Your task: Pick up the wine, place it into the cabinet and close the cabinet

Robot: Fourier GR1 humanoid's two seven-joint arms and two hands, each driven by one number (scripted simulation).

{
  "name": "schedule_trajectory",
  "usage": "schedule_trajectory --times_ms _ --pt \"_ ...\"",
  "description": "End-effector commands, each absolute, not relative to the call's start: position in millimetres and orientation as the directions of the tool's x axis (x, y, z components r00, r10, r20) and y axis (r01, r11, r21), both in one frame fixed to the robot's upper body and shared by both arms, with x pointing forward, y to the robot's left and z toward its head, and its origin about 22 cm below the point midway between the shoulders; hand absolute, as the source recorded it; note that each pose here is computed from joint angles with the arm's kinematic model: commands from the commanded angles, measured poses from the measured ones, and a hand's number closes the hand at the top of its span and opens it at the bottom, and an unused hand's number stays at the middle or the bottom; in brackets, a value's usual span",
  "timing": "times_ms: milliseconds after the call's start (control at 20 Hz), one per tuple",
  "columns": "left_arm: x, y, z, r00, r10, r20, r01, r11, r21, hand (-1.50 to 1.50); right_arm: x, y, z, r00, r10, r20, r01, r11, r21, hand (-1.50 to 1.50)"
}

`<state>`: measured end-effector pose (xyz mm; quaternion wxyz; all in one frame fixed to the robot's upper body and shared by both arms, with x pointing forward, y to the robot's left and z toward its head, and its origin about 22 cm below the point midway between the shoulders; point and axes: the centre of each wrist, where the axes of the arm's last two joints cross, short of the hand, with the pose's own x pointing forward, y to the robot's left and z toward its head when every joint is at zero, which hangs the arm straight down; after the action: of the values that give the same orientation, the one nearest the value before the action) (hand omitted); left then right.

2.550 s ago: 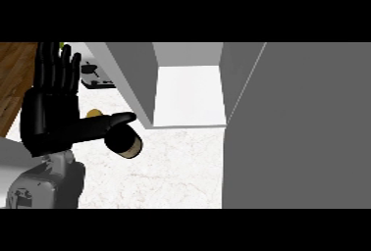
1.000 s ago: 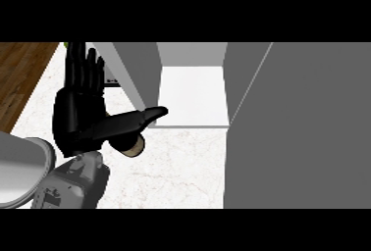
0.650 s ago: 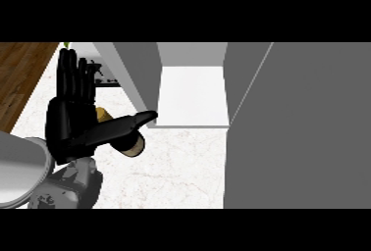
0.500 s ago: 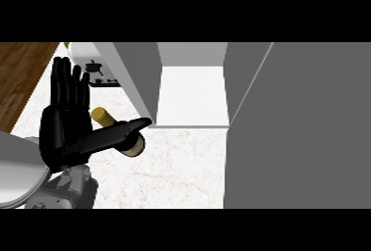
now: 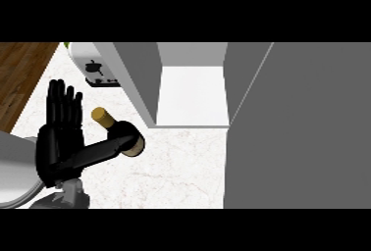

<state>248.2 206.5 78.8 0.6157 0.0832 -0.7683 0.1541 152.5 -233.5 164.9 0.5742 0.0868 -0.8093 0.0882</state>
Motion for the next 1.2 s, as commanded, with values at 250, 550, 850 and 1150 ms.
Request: schedule_trajectory --times_ms 250,550,850,1150 --pt "237 242 58 -0.194 0.069 0.978 -0.344 0.929 -0.134 -1.50 146 -225 170 -0.339 -0.068 0.938 -0.246 0.969 -0.019 -1.50" --pt "242 248 -1 -0.157 0.062 0.986 -0.353 0.928 -0.115 -1.50 155 -234 168 -0.326 -0.041 0.944 -0.259 0.965 -0.048 -1.50" --pt "244 240 -18 -0.137 0.056 0.989 -0.361 0.927 -0.102 -1.50 155 -231 178 -0.326 -0.034 0.945 -0.256 0.965 -0.054 -1.50" --pt "237 263 -34 -0.100 0.059 0.993 -0.347 0.933 -0.090 -1.50 136 -230 173 -0.338 -0.046 0.940 -0.251 0.967 -0.043 -1.50"
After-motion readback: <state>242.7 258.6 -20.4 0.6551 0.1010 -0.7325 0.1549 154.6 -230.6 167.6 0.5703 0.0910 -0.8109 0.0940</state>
